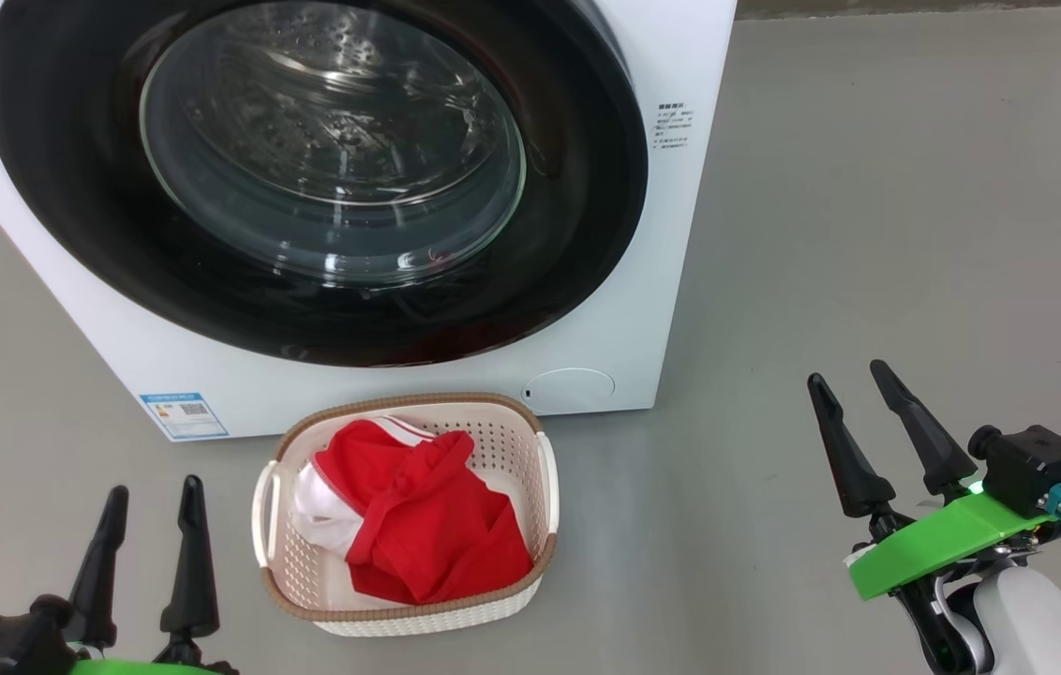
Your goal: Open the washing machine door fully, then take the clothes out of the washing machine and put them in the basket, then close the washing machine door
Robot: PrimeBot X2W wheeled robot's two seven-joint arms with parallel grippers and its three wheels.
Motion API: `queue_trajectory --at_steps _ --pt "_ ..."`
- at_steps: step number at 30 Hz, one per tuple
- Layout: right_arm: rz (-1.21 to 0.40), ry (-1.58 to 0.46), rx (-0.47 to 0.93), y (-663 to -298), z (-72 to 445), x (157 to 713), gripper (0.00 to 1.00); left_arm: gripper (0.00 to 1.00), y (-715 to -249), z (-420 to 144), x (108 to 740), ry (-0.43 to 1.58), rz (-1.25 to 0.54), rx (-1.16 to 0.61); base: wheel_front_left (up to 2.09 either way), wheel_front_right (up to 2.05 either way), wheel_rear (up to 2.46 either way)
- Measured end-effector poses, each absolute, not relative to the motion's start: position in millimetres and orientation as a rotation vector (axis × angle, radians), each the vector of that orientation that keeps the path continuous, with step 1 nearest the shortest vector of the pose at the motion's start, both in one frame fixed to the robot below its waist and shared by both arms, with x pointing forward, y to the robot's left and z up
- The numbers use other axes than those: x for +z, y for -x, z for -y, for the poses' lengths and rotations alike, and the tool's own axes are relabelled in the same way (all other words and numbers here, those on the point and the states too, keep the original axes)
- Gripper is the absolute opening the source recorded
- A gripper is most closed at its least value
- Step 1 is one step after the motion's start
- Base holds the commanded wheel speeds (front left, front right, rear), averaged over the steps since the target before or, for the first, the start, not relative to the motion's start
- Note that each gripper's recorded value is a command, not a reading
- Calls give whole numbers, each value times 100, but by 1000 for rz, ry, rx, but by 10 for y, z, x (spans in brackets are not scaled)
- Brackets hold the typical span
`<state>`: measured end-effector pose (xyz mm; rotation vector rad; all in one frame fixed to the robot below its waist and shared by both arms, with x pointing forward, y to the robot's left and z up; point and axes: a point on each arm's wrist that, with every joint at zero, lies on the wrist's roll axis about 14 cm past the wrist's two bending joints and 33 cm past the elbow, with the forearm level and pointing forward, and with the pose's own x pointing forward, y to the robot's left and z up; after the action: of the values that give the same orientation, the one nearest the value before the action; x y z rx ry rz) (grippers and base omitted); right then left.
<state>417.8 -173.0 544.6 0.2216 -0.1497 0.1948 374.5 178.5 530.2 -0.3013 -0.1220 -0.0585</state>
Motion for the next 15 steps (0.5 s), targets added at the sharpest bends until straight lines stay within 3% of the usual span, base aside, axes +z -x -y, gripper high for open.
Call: queue_trajectory --at_steps 15 --pt "147 -205 197 -4185 1727 5434 100 100 -3751 -1787 5284 298 115 -58 0 0 0"
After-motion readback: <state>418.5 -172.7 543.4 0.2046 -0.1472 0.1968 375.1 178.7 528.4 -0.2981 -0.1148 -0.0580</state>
